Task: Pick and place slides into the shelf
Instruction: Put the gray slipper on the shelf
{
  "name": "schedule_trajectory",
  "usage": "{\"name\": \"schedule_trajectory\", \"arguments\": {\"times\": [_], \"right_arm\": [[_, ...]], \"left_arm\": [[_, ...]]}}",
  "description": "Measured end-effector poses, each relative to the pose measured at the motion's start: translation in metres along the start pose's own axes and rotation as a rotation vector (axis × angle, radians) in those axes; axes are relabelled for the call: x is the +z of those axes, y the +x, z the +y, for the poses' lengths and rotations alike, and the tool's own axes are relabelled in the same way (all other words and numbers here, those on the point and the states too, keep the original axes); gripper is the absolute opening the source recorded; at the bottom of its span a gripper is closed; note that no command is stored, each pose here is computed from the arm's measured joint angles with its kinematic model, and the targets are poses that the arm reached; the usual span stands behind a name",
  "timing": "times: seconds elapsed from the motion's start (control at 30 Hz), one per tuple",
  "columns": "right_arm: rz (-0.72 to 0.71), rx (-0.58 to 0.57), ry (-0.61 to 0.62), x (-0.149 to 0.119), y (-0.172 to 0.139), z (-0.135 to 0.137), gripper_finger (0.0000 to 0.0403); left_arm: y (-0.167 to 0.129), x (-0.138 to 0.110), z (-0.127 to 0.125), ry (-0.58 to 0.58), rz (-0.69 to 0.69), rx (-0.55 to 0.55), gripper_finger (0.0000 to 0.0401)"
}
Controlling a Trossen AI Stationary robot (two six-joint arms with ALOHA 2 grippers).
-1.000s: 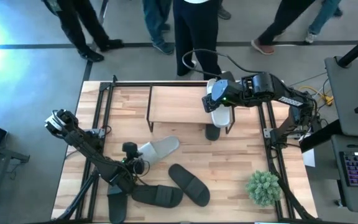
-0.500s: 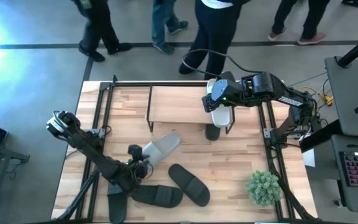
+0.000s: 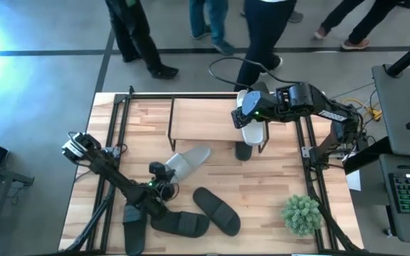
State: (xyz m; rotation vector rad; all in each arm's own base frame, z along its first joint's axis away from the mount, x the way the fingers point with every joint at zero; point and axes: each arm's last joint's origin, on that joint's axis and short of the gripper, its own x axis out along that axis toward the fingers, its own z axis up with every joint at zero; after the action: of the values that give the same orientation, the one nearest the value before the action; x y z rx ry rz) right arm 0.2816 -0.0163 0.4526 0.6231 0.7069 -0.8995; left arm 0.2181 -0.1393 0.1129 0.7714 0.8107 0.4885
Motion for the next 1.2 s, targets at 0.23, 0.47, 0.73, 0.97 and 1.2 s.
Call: {"name": "schedule_trajectory", "arguments": {"times": [0.23, 0.47, 0.73, 0.97, 1.2], "right_arm": [[0.0, -0.001, -0.016, 0.0, 0.0, 0.0, 0.0265], [0.005, 0.004, -0.033, 0.0, 0.0, 0.0, 0.0265], [0.196, 0.153, -0.028, -0.005, -0.002, 0.005, 0.0265], [0.212, 0.159, -0.025, -0.007, -0.003, 0.006, 0.0265], [0.219, 0.145, -0.034, -0.009, 0.001, 0.006, 0.0265]], "left_arm": [[0.002, 0.009, 0.004, -0.035, 0.004, -0.003, 0.0001], [-0.018, 0.036, 0.029, -0.115, -0.024, -0.135, 0.0], [-0.049, 0.043, 0.085, -0.185, -0.122, -0.197, 0.0], [-0.061, 0.041, 0.107, -0.095, -0.194, -0.294, 0.0], [-0.042, 0.033, 0.07, 0.115, -0.174, -0.299, 0.0]]}}
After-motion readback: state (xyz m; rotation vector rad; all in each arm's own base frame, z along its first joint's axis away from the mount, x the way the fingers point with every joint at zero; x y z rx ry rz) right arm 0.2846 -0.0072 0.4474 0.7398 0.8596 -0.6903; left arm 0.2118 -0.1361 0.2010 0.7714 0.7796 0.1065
